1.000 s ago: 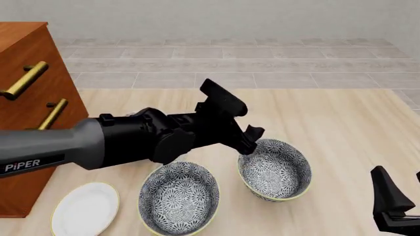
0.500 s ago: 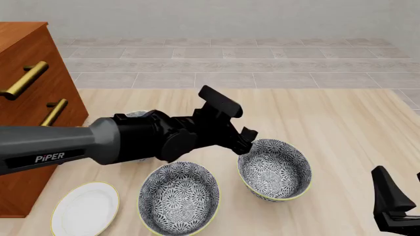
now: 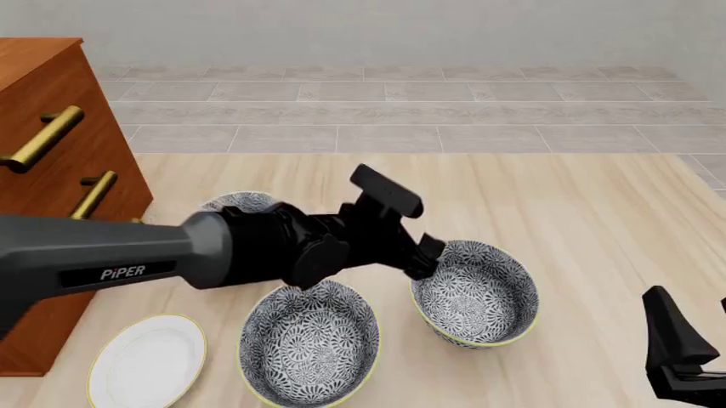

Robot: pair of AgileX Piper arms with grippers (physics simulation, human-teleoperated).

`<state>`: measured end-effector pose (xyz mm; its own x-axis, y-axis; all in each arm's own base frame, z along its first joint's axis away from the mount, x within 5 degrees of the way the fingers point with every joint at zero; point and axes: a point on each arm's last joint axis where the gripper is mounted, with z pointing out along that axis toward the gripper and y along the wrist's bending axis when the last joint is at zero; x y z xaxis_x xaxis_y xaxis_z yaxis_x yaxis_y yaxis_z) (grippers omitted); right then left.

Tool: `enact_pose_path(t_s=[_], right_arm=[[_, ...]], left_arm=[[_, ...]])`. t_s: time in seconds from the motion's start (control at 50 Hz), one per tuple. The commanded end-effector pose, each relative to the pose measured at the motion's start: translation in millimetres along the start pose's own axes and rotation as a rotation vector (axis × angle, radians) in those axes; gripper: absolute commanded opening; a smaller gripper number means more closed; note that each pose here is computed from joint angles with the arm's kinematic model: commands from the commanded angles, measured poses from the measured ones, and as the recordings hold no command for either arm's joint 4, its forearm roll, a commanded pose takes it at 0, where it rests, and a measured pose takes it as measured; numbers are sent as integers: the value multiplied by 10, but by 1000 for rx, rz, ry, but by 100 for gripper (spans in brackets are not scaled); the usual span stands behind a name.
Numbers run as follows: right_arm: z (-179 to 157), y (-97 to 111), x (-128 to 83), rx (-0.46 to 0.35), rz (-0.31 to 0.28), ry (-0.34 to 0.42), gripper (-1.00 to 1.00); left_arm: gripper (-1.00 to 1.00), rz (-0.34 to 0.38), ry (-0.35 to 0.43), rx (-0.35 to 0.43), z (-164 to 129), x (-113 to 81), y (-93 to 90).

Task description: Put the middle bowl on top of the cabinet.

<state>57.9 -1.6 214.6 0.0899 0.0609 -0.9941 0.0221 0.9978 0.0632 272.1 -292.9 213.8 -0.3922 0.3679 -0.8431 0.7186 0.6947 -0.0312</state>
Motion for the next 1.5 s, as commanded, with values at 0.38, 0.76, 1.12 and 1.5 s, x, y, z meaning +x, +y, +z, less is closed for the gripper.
enact_pose_path(t_s=[0.38, 0.76, 1.12, 1.5], right_arm=[[-3, -3, -6, 5, -1, -1, 100], [0, -2, 0, 3, -8, 2, 100], [-7, -4, 1, 7, -2, 0, 100], [-13, -5, -8, 9, -4, -2, 100]], left_arm=[[100, -34, 53, -1, 207, 273, -1], [100, -54, 83, -5, 328, 414, 16], [100, -63, 107, 9, 426, 524, -65], [100, -66, 121, 8, 470, 622, -62]])
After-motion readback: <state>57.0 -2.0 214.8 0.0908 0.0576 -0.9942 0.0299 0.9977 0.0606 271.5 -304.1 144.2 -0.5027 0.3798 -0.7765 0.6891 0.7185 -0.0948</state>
